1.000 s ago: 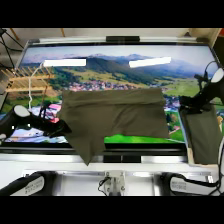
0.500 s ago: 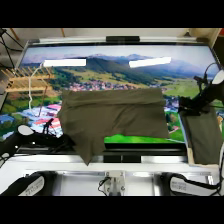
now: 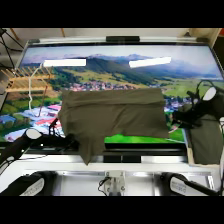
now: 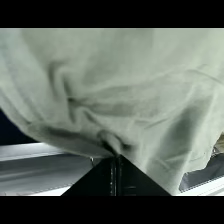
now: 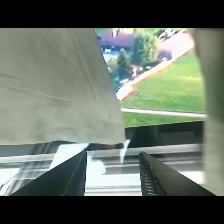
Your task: Fold the shirts.
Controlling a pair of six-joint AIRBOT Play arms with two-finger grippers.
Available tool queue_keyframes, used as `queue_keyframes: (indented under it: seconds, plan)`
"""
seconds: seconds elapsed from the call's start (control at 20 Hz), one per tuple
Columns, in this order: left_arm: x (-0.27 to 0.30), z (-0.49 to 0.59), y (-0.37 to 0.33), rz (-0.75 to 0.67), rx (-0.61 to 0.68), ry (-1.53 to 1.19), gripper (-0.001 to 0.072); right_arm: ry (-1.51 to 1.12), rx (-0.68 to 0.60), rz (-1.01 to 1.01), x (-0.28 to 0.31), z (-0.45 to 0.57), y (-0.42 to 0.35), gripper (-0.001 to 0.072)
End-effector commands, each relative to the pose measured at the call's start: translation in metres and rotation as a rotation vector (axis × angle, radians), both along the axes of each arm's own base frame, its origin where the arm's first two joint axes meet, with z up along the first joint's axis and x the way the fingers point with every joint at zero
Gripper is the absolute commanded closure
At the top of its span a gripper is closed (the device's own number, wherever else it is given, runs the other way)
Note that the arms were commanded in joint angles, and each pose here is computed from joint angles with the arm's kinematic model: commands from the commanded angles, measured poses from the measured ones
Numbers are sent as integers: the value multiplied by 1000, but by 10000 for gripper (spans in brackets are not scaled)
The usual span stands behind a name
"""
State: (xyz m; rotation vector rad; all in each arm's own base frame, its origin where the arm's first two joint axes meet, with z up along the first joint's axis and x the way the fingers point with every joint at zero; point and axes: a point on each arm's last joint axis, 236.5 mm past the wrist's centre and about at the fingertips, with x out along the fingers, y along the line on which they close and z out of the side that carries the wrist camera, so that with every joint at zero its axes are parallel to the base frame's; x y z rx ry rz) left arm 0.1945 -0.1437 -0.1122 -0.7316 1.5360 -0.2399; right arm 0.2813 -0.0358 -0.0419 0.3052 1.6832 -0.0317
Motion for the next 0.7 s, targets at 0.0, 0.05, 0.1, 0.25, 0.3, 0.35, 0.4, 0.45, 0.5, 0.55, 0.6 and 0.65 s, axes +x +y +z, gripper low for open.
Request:
queue_keyframes:
  seconds: [0.0, 0.05, 0.1, 0.25, 0.3, 0.35, 0.4, 0.45, 0.5, 0.55, 0.6, 0.65]
  plan:
    - [7, 6, -2, -8, 2, -40, 661, -18, 58, -27, -13, -32, 18, 246]
    - [10, 9, -2, -25, 3, -67, 661, -23, 54, -33, -14, -38, 19, 246]
    - [12, 13, -3, -48, 2, -95, 661, -23, 45, -33, -16, -43, 17, 246]
    - [15, 21, -5, -72, -4, -118, 661, -1, -42, 1, -24, -48, -4, 246]
    - [15, 21, -5, -72, -4, -118, 661, 0, -35, -3, -23, -50, -2, 246]
    - [15, 21, -5, -72, -4, -118, 661, 7, -17, -12, -24, -53, 2, 246]
    - [15, 21, -5, -72, -4, -118, 661, 24, 2, -19, -27, -59, 6, 246]
    - [14, 22, -5, -74, -7, -114, 661, 42, 20, -26, -30, -64, 11, 246]
    - [12, 22, -6, -81, -11, -108, 661, 57, 37, -34, -33, -69, 15, 246]
    - [10, 23, -7, -85, -15, -103, 661, 58, 50, -42, -31, -72, 18, 246]
    - [10, 23, -7, -86, -16, -101, 661, 43, 62, -54, -27, -73, 21, 246]
    - [10, 23, -7, -85, -16, -101, 661, 24, 67, -65, -22, -73, 22, 246]
